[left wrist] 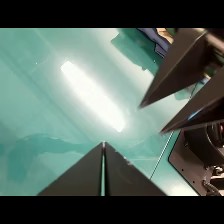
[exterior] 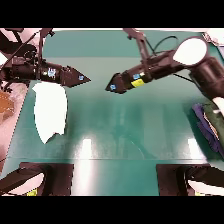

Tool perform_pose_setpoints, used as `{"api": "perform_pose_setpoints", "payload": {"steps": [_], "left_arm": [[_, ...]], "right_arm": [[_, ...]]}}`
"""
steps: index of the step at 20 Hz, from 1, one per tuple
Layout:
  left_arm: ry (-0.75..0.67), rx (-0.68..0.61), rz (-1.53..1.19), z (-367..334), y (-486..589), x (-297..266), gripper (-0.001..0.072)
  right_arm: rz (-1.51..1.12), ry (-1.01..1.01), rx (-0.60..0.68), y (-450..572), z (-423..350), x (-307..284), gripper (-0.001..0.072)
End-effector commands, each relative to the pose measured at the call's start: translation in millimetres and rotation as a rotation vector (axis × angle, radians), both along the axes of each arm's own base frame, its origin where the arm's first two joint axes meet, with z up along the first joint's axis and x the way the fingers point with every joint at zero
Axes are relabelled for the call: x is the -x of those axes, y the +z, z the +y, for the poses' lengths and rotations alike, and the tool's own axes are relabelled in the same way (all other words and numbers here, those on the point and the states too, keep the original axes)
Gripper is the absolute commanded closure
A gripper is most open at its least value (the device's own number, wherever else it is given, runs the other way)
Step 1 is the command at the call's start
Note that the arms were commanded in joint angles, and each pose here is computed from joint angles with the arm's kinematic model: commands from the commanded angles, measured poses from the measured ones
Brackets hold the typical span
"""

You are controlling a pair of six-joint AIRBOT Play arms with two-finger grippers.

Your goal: Fold the shirts.

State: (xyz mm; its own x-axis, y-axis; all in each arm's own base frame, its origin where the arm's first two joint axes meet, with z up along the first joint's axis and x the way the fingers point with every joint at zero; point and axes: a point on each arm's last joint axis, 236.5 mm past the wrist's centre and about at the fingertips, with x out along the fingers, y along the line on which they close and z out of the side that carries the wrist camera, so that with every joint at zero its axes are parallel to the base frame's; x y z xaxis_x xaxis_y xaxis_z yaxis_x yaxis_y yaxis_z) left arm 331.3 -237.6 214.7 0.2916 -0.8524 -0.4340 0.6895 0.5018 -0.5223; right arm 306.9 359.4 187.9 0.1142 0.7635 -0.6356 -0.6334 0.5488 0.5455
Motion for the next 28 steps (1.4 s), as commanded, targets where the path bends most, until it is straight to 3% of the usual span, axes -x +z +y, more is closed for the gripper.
{"api": "perform_pose_setpoints", "payload": {"steps": [1,2,7,11,12,13,14,16,23,28], "left_arm": [[0.0,0.0,-0.001,0.1,0.2,0.2,0.0684],[0.0,0.0,-0.001,0.1,0.2,0.1,0.0684],[0.006,0.06,0.007,-5.4,12.1,-0.2,0.0684],[0.061,-0.103,0.018,16.3,-20.3,-9.4,0.0681],[0.103,-0.177,0.02,29.5,-32.5,-15.9,0.0548],[0.16,-0.256,0.017,46.2,-41.3,-24.3,0.0256],[0.218,-0.324,-0.003,63.1,-43.0,-32.3,0.0213],[0.294,-0.444,-0.089,93.8,-31.9,-44.7,0.0213],[0.607,-0.514,-0.129,209.7,11.0,-60.7,0.0214],[1.002,-0.559,-0.062,343.6,22.8,-43.9,0.0214]], "right_arm": [[-0.016,0.09,0.091,-28.0,28.3,-1.5,0.0284],[-0.021,0.142,0.111,-41.0,40.7,2.9,0.0256],[-0.136,0.31,0.275,-98.7,75.8,23.1,0.0254],[-0.171,0.329,0.304,-99.6,79.3,30.6,0.0254],[-0.168,0.319,0.304,-99.0,77.5,27.8,0.0254],[-0.158,0.31,0.304,-99.1,76.2,27.0,0.0254],[-0.153,0.3,0.306,-99.4,74.1,24.3,0.0254],[-0.16,0.274,0.287,-95.0,75.2,17.9,0.0254],[-0.315,0.147,0.125,-34.1,85.4,-14.3,0.0254],[-0.216,0.239,0.193,-72.2,90.1,9.4,0.0267]]}}
